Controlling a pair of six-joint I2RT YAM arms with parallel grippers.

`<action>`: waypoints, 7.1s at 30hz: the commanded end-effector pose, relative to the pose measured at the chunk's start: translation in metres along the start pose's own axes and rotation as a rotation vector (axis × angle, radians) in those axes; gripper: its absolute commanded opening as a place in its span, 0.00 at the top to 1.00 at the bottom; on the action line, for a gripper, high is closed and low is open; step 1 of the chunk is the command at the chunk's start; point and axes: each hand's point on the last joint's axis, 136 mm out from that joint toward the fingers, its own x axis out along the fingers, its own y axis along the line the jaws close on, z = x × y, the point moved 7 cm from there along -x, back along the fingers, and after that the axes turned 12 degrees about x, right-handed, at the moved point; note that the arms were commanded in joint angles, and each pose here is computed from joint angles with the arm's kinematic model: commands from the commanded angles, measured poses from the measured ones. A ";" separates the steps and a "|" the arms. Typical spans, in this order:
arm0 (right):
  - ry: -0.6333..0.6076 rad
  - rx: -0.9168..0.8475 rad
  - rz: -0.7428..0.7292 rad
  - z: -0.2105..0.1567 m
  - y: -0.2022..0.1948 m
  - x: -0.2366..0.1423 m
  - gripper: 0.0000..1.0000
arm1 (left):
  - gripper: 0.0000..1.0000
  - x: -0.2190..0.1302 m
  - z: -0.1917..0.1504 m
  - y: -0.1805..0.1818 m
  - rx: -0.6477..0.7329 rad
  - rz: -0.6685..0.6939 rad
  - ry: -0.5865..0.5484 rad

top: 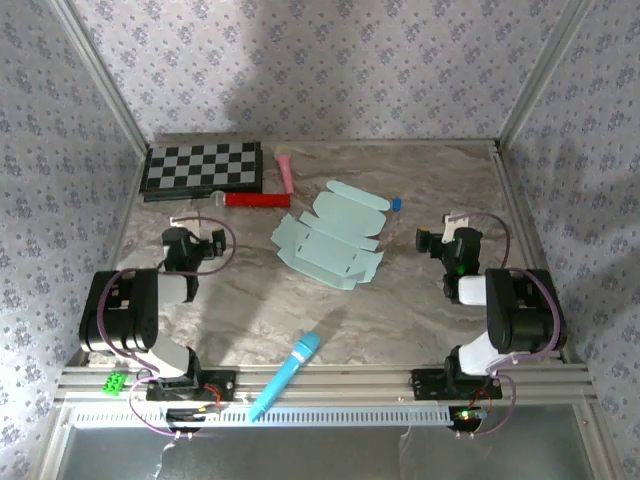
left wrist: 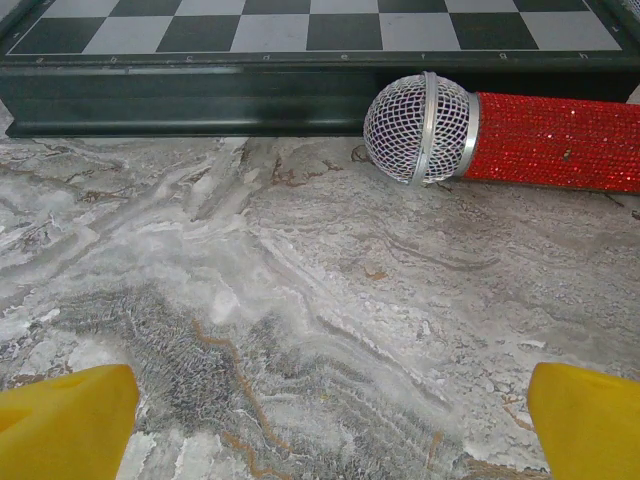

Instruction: Fold the paper box

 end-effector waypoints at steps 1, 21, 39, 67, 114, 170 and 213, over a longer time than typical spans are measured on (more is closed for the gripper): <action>-0.036 -0.006 -0.010 0.010 -0.001 0.004 0.01 | 0.00 0.003 0.014 0.000 0.007 -0.002 -0.056; -0.034 -0.004 -0.009 0.009 -0.001 0.004 0.01 | 0.00 0.003 0.014 0.000 0.006 -0.001 -0.056; -0.091 0.045 -0.066 0.020 -0.009 -0.011 0.01 | 0.00 -0.012 0.042 0.017 -0.062 0.109 0.036; 0.579 0.079 0.364 0.041 0.171 0.017 0.72 | 0.90 -0.053 0.088 -0.246 -0.096 -0.686 0.360; 0.853 0.014 0.189 -0.065 0.178 -0.041 0.84 | 1.00 0.011 0.022 -0.263 0.005 -0.580 0.561; 1.001 0.073 0.271 -0.095 0.171 -0.084 0.84 | 0.91 0.021 0.046 -0.317 0.061 -0.785 0.679; 0.997 0.060 0.161 -0.106 0.151 -0.091 0.84 | 0.98 -0.001 0.036 -0.346 0.124 -0.753 0.721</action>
